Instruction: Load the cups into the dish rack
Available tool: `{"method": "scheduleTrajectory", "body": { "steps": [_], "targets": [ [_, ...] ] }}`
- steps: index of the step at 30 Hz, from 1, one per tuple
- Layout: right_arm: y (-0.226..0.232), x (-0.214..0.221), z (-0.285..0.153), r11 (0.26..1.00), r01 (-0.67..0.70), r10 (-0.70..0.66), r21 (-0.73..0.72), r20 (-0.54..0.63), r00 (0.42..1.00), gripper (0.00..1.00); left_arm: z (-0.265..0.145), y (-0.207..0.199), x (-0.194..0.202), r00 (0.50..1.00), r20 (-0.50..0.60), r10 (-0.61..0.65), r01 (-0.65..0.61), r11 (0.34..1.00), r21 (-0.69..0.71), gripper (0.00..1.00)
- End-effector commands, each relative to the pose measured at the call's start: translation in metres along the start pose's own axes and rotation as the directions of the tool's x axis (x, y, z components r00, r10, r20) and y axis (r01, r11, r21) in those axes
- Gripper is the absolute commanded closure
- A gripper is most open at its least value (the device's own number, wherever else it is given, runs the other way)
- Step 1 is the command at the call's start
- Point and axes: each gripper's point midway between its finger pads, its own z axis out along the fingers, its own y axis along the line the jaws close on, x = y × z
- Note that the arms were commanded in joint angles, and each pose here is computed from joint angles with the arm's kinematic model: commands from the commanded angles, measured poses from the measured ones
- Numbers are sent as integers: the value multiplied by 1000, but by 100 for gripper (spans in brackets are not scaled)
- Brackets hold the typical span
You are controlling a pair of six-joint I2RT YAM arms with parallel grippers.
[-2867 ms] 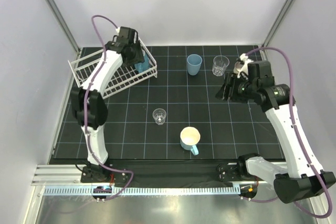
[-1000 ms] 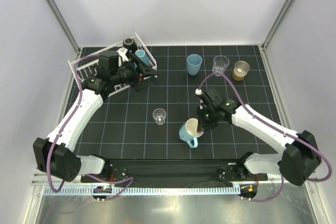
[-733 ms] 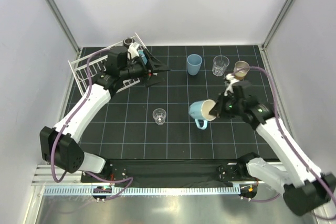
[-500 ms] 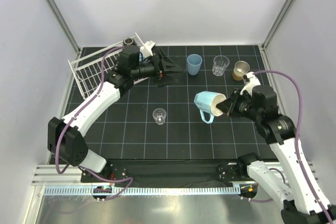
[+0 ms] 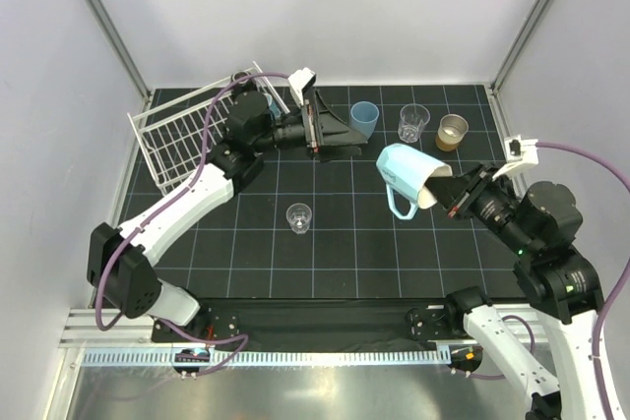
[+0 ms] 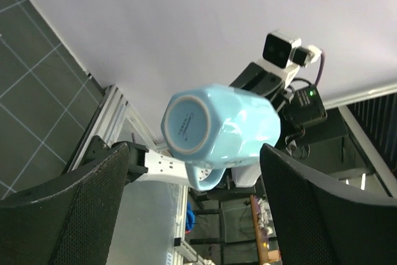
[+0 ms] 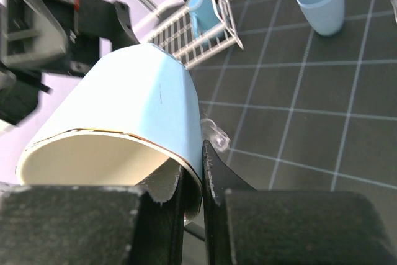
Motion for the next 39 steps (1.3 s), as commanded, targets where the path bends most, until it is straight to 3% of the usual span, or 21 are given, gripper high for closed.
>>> {"method": "scheduleTrajectory", "body": {
  "steps": [1,8,16,32,39],
  "targets": [
    [57,-65,-23,983,11,31,-185,222,974,96,-10,-42,17,990,-16,142,-138,979,150,18],
    [84,-90,-36,958,-12,98,-287,288,953,96,-7,-77,47,971,-69,227,-198,935,293,20],
    [105,-98,-36,916,-10,140,-401,296,945,96,4,-102,67,967,-117,226,-157,892,425,23],
    [81,-90,4,921,-83,203,-380,288,936,96,17,-122,68,962,-123,243,-158,865,476,42],
    [72,-87,22,921,-127,237,-369,269,934,96,20,-123,65,965,-123,232,-148,868,473,56]
  ]
}}
